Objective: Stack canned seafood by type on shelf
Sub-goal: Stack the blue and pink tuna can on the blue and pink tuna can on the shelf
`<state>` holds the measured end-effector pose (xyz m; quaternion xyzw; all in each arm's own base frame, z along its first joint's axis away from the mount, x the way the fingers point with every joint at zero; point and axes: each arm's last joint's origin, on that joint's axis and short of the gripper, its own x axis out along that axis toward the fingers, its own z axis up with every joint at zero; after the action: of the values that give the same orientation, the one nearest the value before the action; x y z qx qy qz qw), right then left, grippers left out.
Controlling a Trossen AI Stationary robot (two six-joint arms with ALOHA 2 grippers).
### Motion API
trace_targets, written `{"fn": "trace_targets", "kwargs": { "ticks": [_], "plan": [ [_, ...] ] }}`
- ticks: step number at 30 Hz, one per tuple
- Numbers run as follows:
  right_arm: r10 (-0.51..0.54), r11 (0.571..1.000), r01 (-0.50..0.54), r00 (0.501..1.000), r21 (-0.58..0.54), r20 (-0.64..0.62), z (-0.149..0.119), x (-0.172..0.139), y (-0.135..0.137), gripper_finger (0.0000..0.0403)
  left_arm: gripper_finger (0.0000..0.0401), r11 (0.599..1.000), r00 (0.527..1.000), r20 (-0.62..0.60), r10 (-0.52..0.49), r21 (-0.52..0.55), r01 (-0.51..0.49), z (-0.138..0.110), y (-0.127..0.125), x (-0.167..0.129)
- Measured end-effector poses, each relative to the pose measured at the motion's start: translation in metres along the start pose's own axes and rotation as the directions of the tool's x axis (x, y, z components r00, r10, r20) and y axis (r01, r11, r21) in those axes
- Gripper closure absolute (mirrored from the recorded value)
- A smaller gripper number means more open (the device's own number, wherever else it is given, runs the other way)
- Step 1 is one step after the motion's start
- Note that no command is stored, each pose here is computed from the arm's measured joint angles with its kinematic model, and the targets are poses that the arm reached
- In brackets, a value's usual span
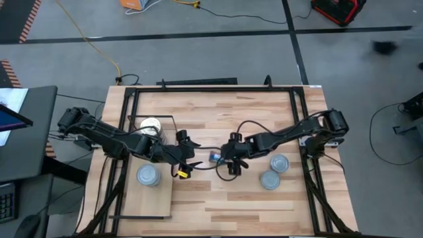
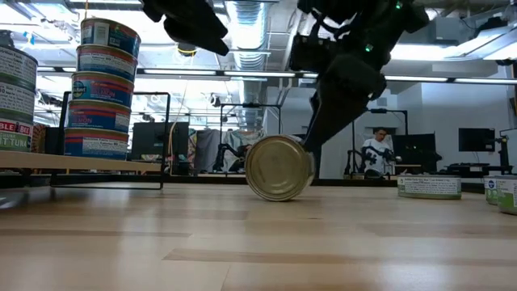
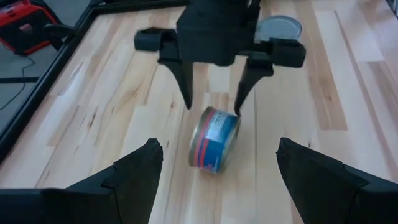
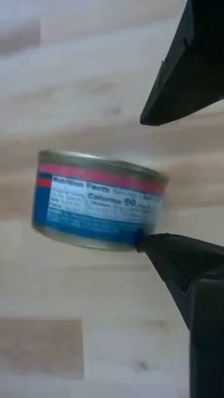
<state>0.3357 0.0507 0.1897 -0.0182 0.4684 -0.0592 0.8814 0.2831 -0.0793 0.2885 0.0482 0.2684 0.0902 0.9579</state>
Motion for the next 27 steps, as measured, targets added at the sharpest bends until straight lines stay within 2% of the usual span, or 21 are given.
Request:
{"fn": "trace_targets", "kwargs": {
  "ticks": [2, 9, 13, 21, 27],
  "plan": [
    [-0.042, 0.999, 0.042, 0.999, -0.007, 0.013, 0.000, 0.001, 0.003, 0.0076, 0.0097, 1.000, 1.000, -0.012, 0.001, 0.002, -0.001, -0.001, 0.000, 0.000],
    [-0.057, 0.998, 0.056, 0.997, 0.003, 0.046, 0.000, 0.003, 0.015, 0.0074, 0.0097, 1.000, 0.999, -0.032, 0.004, 0.008, -0.004, -0.003, 0.000, 0.000],
    [-0.136, 0.991, 0.137, 0.988, -0.012, 0.071, 0.001, 0.002, 0.016, 0.0074, 0.0097, 1.000, 0.999, -0.045, 0.006, 0.008, -0.006, -0.005, 0.001, 0.000],
    [-0.112, 0.985, 0.139, 0.965, -0.100, 0.237, 0.019, 0.001, 0.014, 0.0074, 0.0097, 1.000, 0.999, -0.047, 0.011, 0.017, -0.010, -0.005, 0.001, 0.000],
    [-0.009, 0.994, 0.044, 0.948, -0.103, 0.319, 0.030, 0.011, 0.007, 0.0074, 0.0097, 1.000, 0.998, -0.064, 0.015, 0.007, -0.014, -0.007, 0.001, 0.000]
  ]
}}
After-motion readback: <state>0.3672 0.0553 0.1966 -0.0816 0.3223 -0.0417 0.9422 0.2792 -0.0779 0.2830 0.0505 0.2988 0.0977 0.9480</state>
